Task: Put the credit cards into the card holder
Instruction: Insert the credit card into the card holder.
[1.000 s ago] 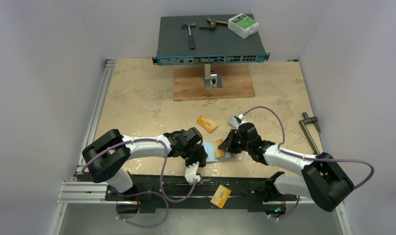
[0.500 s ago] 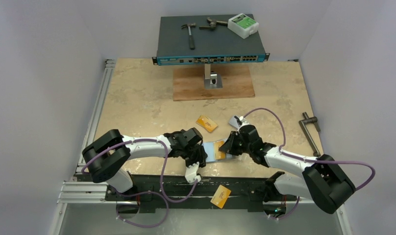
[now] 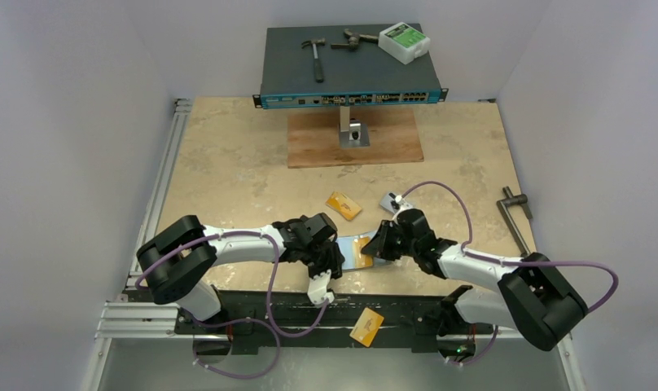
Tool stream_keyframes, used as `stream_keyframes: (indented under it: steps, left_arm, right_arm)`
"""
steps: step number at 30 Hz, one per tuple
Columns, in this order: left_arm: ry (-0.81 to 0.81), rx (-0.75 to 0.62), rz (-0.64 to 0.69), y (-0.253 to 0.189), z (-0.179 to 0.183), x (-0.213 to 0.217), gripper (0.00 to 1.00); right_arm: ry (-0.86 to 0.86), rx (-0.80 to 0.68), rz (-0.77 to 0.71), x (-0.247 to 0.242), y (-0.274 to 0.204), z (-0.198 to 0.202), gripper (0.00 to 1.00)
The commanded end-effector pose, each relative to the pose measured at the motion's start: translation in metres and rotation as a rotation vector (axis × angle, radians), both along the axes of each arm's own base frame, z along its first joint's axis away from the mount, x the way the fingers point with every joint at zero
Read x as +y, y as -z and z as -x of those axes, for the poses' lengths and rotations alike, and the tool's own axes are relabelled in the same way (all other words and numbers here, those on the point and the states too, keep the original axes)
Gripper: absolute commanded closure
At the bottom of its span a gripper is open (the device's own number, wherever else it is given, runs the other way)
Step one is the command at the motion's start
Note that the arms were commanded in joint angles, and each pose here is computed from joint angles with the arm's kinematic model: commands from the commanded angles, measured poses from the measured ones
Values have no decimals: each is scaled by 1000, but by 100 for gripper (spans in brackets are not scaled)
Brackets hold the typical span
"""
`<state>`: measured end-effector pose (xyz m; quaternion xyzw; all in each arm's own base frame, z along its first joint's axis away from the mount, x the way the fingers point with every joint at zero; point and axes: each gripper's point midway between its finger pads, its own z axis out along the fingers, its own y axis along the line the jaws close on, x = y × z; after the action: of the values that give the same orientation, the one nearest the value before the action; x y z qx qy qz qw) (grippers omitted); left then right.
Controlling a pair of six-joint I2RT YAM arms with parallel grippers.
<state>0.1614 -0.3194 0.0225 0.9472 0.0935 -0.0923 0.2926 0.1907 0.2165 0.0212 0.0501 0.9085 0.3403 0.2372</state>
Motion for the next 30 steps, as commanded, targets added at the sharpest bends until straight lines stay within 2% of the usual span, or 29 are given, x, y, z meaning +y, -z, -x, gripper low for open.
stream_keyframes:
  steps: [1, 11, 22, 30]
  left_arm:
    - [11, 20, 0, -4, 6, -3, 65]
    - [10, 15, -1, -5, 6, -3, 66]
    - [6, 11, 6, -7, 5, -5, 67]
    - [3, 12, 6, -7, 5, -5, 67]
  right_arm:
    - [-55, 125, 116, -19, 38, 36, 92]
    - [-7, 96, 97, -15, 32, 24, 92]
    - [-20, 84, 117, -1, 31, 21, 85]
    - [-32, 79, 133, 6, 29, 21, 75]
